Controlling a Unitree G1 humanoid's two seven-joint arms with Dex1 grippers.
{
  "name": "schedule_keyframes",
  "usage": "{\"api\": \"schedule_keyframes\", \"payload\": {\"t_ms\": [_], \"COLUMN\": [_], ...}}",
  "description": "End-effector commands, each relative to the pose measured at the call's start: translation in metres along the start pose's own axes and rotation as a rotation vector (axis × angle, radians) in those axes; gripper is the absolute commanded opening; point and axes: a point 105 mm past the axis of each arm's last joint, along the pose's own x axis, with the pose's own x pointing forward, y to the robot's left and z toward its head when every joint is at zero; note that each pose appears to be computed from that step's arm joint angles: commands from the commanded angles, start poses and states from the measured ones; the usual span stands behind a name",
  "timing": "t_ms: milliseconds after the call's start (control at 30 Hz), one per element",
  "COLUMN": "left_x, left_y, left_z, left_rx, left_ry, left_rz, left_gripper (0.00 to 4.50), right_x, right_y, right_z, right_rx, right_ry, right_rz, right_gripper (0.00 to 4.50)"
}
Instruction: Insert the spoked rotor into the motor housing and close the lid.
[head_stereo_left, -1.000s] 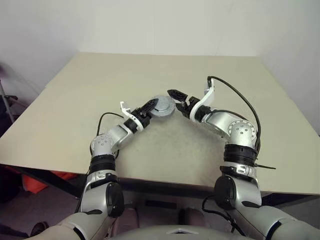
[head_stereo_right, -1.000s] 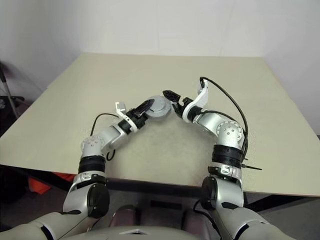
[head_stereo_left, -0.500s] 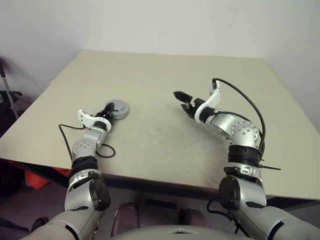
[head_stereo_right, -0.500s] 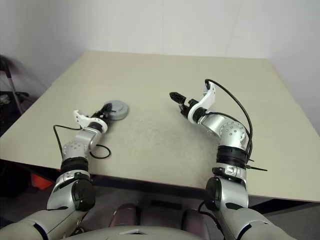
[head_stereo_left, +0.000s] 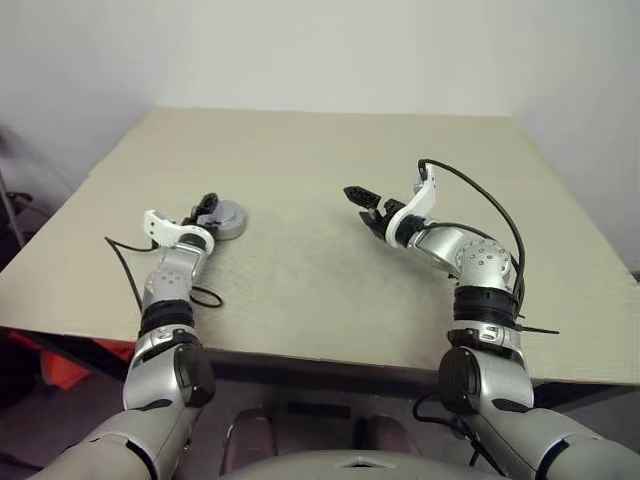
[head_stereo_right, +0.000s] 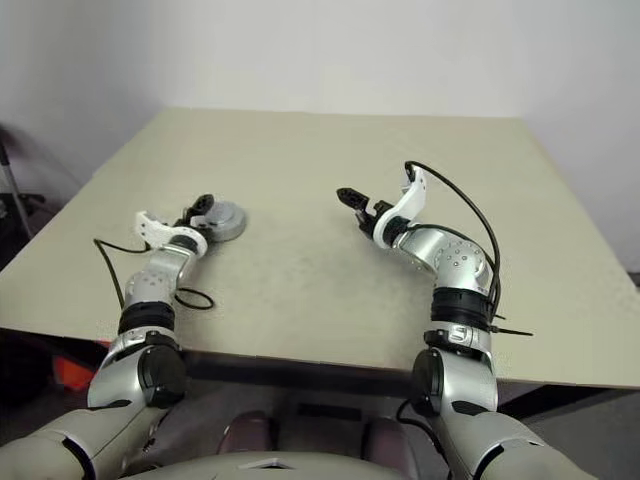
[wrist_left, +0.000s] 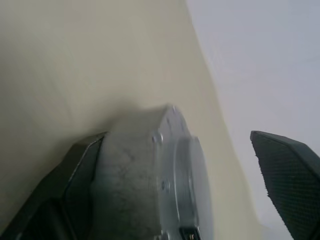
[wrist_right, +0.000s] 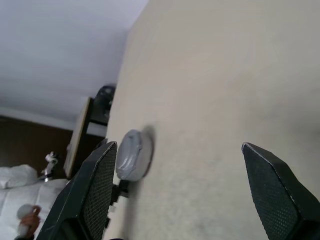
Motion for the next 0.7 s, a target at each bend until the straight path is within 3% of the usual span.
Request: {"api": "schedule_keyframes", "payload": {"t_ms": [33, 167, 333, 533, 700], "left_x": [-0.001, -0.001, -0.002, -0.039, -0.078], "left_y": [-0.002, -0.015, -0.069, -0.137, -0.139], "left_z": [0.035, 0.046, 0.030, -0.050, -0.114], "left_rx": [0.072, 0.146, 0.403, 0.617, 0.875], "left_ry": [-0.117, -0.163, -0.187, 0.116, 0.382], "left_rz": [-0.002, -0.045, -0.280, -0.769, -1.008], "left_gripper": [4.48, 4.48, 4.48, 4.48, 4.48], "right_x": [0.002, 0.000, -0.018, -0.051, -0.080], "right_y": [0.015, 0.019, 0.031, 0.003, -0.027], "right_z": [0.010, 0.013, 0.033, 0.040, 0.044], "right_rx": [-0.032, -0.113, -0.583, -0.955, -1.165], "right_ry": [-0.021, -0.040, -0.206, -0.094, 0.038], "right_rz": [0.041, 0.047, 0.080, 0.075, 0.037], "right_gripper": [4.50, 4.50, 4.50, 4.50, 4.50]}}
